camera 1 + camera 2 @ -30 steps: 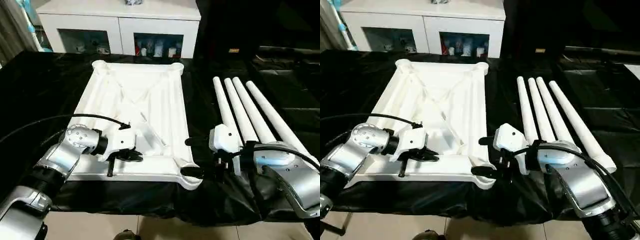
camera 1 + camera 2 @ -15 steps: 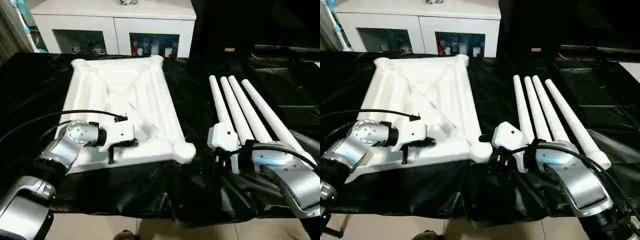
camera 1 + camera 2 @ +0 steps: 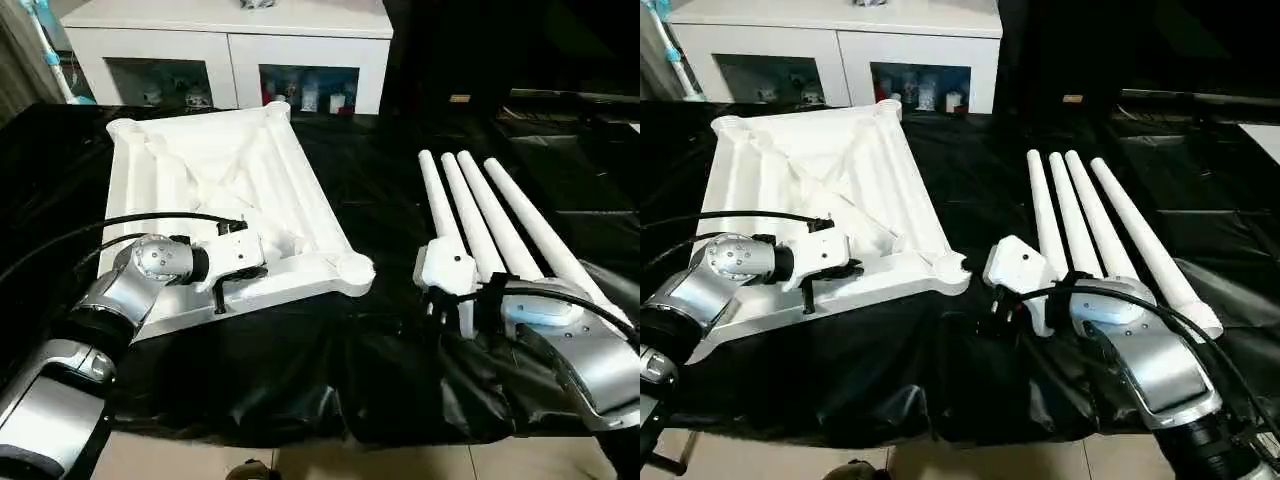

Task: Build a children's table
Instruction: Rotate table base, then pick table leg

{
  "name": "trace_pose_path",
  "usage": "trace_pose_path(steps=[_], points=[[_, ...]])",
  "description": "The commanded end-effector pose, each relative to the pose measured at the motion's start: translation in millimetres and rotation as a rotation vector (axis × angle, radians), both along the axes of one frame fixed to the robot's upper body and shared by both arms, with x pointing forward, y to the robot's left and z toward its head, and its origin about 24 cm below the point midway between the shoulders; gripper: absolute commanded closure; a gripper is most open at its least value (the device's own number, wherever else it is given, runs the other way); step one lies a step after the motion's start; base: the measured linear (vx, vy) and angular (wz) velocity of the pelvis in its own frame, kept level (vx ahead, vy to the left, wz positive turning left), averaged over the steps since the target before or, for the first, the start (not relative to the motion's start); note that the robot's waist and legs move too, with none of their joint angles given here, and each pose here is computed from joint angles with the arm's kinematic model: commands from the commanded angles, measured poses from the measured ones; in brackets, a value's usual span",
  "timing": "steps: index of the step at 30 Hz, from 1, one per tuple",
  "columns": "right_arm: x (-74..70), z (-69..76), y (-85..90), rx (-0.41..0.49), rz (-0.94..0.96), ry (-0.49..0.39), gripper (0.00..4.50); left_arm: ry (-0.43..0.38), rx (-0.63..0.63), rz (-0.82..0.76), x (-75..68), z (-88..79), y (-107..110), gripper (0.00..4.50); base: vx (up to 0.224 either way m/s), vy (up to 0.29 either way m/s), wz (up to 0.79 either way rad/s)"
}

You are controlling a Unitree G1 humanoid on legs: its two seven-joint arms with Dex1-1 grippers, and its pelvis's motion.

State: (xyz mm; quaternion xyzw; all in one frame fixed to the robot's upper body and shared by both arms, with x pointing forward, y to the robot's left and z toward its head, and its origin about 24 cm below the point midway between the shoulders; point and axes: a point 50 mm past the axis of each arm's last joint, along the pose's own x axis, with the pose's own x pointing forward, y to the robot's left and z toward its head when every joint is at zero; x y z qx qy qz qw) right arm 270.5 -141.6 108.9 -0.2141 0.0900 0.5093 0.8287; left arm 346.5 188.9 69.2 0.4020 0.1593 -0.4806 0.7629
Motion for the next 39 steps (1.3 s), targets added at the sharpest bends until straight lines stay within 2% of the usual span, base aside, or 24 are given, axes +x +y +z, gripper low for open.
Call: trace_pose_path(steps=[1,3,4,5,7,10,11,12,15,16,19,22,25,27,29,31,32,34,39], points=[[6.9,5.8,-4.2,-0.010,-0.060,-0.051,0.64,-0.095,-0.038,0.003,5.3,17.1,1,4.43,0.000,0.000,0.00],[14.0,6.7,-7.2,-0.030,-0.141,-0.084,0.64,-0.078,-0.067,0.026,6.1,18.8,2,4.07,0.000,0.000,0.00],[15.5,7.0,-7.9,-0.032,-0.158,-0.091,0.64,-0.073,-0.073,0.030,6.3,19.2,2,4.07,0.000,0.000,0.00],[20.1,5.1,-13.0,-0.061,-0.243,-0.074,0.64,-0.086,-0.084,0.023,6.3,22.7,3,3.93,0.000,0.000,0.00],[22.6,4.7,-15.1,-0.070,-0.278,-0.065,0.64,-0.094,-0.090,0.025,6.7,24.9,4,3.70,0.000,0.000,0.00],[31.7,5.1,-21.7,-0.090,-0.383,-0.042,0.64,-0.114,-0.115,0.027,6.9,33.0,7,3.59,0.000,0.000,0.00],[38.1,6.5,-24.6,-0.065,-0.443,-0.028,0.64,-0.122,-0.126,0.034,6.8,37.0,9,3.53,0.000,0.000,0.00],[41.1,8.3,-25.0,-0.042,-0.470,-0.020,0.36,-0.128,-0.130,0.043,6.7,39.0,11,3.22,0.000,0.000,0.00],[50.8,12.3,-27.9,0.005,-0.583,0.012,0.29,-0.145,-0.145,0.058,4.7,44.4,15,3.17,0.000,0.000,0.00],[50.8,12.3,-27.9,0.005,-0.583,0.012,0.12,-0.145,-0.145,0.058,4.7,44.4,15,2.97,0.000,0.000,0.00],[59.7,14.2,-34.7,-0.012,-0.721,0.041,0.00,-0.166,-0.214,0.063,-0.5,52.7,14,2.74,0.000,0.000,0.00],[66.6,12.4,-41.3,-0.035,-0.839,0.130,0.00,-0.138,-0.377,0.018,-17.0,63.1,-10,2.61,0.000,0.000,0.00],[69.8,9.9,-45.4,-0.044,-0.915,0.165,0.00,-0.097,-0.540,-0.059,-38.1,69.2,-42,2.32,0.000,0.000,0.00],[70.2,7.9,-46.1,-0.038,-0.938,0.194,0.00,-0.084,-0.595,-0.074,-47.9,70.4,-54,2.31,0.000,0.000,0.00],[69.8,6.3,-45.7,-0.036,-0.949,0.217,0.00,-0.065,-0.614,-0.073,-55.4,69.3,-60,2.10,0.000,0.000,0.00],[69.1,5.2,-45.4,-0.031,-0.963,0.243,0.00,-0.058,-0.625,-0.067,-60.8,68.1,-63,2.10,0.000,0.000,0.00],[68.1,1.7,-46.1,-0.034,-0.997,0.295,0.00,-0.036,-0.633,-0.055,-70.8,65.3,-67,2.10,0.000,0.000,0.00],[67.1,-5.6,-47.5,-0.048,-1.016,0.339,0.00,-0.015,-0.609,-0.038,-79.2,60.9,-69,2.10,0.000,0.000,0.00],[66.2,-12.3,-47.0,-0.045,-1.033,0.378,0.00,0.024,-0.570,-0.030,-92.3,61.0,-76,2.10,0.000,0.000,0.00]])
